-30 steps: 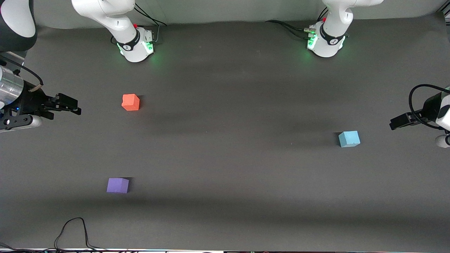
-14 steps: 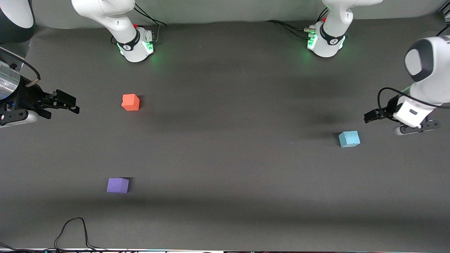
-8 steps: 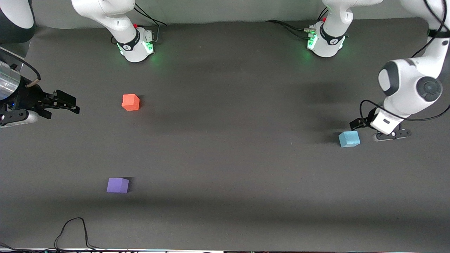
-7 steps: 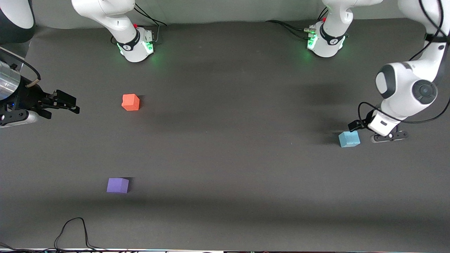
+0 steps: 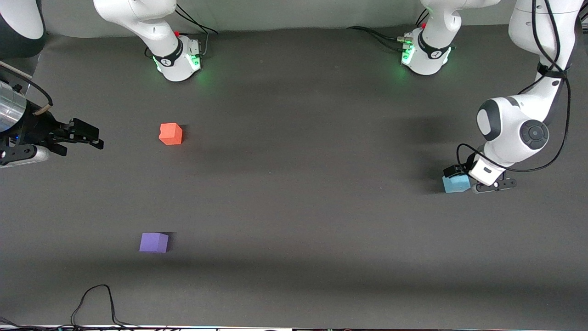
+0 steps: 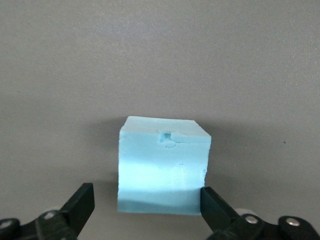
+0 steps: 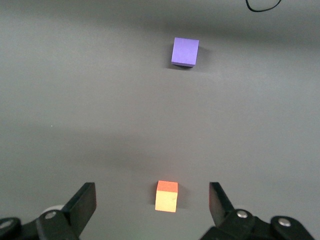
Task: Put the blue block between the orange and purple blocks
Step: 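Close the left gripper on the light blue block and lift it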
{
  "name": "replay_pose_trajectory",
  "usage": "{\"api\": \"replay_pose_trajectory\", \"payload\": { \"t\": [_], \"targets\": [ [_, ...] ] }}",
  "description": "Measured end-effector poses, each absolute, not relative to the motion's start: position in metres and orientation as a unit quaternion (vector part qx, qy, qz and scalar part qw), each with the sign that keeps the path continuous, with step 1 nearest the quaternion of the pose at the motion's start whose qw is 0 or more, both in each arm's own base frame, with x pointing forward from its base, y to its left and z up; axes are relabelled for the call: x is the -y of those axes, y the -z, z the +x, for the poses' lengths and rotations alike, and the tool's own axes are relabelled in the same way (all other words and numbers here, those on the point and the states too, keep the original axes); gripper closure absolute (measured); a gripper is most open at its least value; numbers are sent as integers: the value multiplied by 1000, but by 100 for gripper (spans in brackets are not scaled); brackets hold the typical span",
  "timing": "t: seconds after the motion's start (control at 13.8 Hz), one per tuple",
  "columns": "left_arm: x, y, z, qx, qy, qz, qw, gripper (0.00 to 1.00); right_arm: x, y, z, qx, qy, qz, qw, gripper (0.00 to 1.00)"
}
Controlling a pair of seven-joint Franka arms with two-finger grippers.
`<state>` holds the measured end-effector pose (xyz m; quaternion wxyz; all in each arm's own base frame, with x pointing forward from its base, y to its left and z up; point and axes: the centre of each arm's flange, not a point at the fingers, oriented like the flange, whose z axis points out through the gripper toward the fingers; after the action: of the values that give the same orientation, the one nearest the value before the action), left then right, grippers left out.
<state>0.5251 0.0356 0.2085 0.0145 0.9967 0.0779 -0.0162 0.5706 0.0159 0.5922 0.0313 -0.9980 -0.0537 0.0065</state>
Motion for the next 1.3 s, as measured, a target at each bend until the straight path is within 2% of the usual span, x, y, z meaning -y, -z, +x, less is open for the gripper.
{"api": "replay_pose_trajectory", "payload": {
  "t": [1.01, 1.09, 1.23, 1.3],
  "targets": [
    [-35, -175, 523, -79, 13, 997, 11, 2, -15, -590, 571, 53, -8, -998, 31, 0],
    [-35, -175, 523, -79, 13, 997, 10, 10, -15, -590, 571, 52, -9, -998, 31, 0],
    [-35, -176, 524, -78, 11, 997, 11, 33, -14, -589, 571, 52, -9, -998, 31, 0],
    [-35, -176, 525, -76, 10, 997, 11, 40, -14, -589, 571, 52, -10, -998, 31, 0]
  ]
}}
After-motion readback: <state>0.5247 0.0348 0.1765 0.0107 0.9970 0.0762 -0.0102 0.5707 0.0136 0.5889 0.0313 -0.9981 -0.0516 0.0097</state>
